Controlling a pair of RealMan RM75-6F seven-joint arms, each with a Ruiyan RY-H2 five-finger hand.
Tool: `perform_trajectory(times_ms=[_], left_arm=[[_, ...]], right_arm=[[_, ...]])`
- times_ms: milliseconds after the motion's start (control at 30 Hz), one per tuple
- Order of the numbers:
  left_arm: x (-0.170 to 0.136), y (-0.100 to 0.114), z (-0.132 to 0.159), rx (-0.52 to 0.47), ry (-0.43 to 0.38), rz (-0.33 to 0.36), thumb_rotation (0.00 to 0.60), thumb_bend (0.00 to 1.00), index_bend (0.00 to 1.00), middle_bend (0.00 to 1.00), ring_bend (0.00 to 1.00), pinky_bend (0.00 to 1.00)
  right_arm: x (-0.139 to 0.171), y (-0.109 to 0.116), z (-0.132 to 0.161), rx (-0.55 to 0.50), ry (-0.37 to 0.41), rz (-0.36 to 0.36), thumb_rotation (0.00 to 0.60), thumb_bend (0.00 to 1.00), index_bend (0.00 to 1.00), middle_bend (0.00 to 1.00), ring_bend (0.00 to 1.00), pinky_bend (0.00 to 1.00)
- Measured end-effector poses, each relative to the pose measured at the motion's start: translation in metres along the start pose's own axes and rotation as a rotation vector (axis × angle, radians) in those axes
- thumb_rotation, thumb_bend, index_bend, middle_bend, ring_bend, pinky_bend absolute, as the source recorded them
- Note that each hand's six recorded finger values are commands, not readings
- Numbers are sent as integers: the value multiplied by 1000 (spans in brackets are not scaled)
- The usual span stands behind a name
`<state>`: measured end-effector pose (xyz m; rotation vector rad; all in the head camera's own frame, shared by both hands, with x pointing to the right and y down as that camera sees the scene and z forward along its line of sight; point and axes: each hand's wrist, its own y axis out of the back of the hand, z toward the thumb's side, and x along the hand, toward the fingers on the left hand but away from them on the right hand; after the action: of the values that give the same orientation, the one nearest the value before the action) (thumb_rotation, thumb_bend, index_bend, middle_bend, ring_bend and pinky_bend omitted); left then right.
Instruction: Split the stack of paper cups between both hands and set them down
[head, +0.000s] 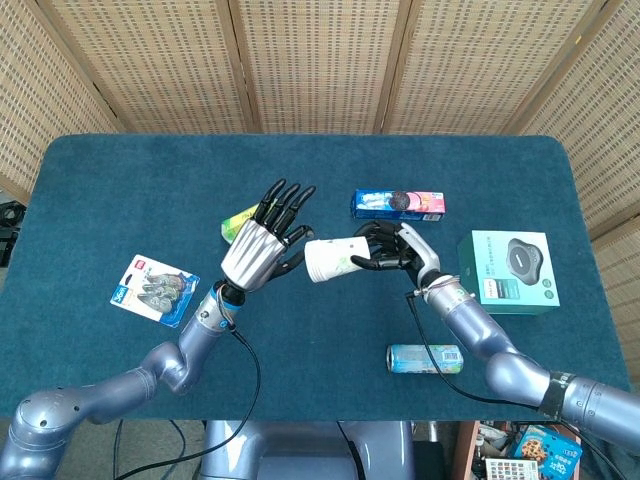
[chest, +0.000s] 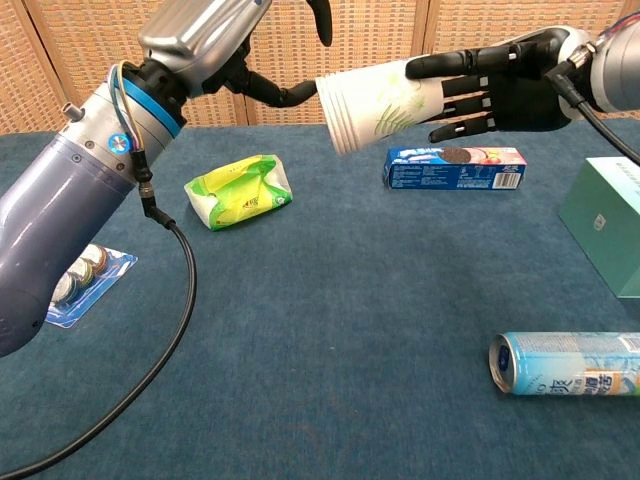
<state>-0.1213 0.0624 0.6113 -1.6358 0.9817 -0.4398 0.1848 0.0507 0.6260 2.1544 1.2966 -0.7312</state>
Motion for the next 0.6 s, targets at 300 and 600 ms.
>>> perform_trajectory(times_ms=[300,600], left_arm=[[0,-2,1,-8,9,11,600,360,523,0,0,0],[5,-6,8,-12,-1,6,600,401,562,0,0,0]], right_arm=[[1,5,-1,-4,-3,-7,600,515,546,573,435,555],[2,9,-1,-3,-1,-8,600,515,546,573,435,555]])
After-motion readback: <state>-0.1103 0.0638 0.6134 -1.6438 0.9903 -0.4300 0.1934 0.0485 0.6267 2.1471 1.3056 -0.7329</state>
